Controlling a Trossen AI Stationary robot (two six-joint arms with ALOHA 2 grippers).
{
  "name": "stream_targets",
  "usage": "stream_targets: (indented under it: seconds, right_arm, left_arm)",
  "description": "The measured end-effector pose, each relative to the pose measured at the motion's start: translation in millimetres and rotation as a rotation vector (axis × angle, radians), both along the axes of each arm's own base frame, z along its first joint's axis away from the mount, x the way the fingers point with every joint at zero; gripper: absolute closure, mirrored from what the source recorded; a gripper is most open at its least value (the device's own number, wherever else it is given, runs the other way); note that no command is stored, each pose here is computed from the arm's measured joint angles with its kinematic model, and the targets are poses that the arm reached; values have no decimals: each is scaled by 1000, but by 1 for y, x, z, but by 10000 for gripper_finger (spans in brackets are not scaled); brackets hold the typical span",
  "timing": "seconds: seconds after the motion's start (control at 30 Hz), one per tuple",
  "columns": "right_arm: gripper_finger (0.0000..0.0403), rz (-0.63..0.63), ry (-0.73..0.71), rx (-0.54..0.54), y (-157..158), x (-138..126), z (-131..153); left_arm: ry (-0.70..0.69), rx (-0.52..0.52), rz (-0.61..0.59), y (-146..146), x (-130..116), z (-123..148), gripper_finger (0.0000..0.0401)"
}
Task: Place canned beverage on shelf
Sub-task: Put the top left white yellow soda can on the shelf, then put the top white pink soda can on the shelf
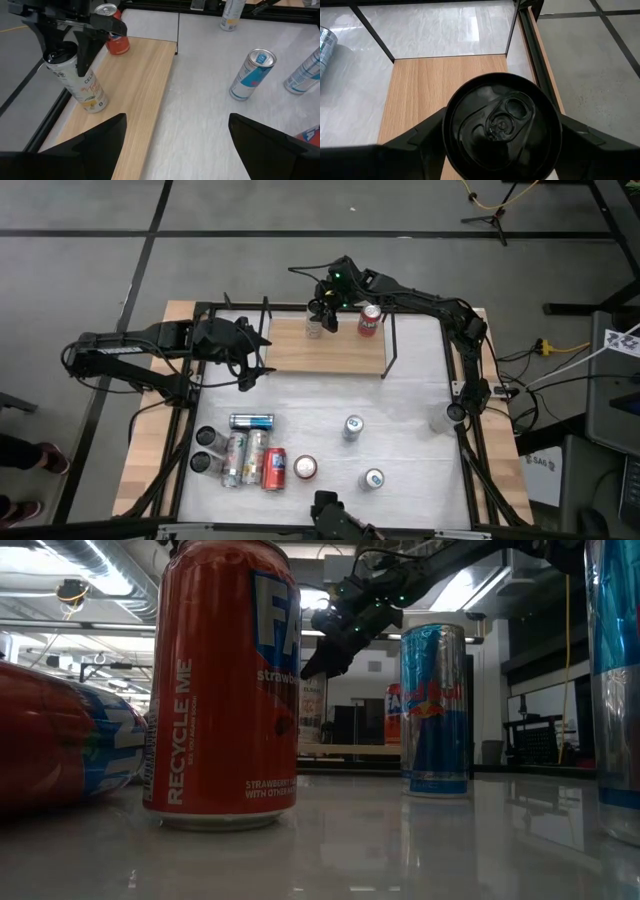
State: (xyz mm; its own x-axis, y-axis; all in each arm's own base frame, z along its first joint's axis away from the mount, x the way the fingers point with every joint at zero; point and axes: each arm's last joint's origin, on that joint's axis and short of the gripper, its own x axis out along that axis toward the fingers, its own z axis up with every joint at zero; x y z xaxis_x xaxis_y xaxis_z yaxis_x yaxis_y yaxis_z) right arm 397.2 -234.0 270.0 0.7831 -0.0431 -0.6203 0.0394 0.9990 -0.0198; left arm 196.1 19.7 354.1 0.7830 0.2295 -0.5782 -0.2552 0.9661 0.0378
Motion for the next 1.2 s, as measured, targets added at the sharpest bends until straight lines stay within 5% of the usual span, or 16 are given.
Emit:
stream_targets:
  seconds: [0.27,0.7,1.2]
  right_arm:
    - [63,-1,3,1,0,0,-1]
    - [57,-3,2,-2,1,-1,5]
    - [56,-8,31,9,15,-25,111]
  left_arm:
    - [0,0,0,0,0,0,57]
    - [0,0,0,0,0,0,57]
    - [-1,0,0,0,0,0,57]
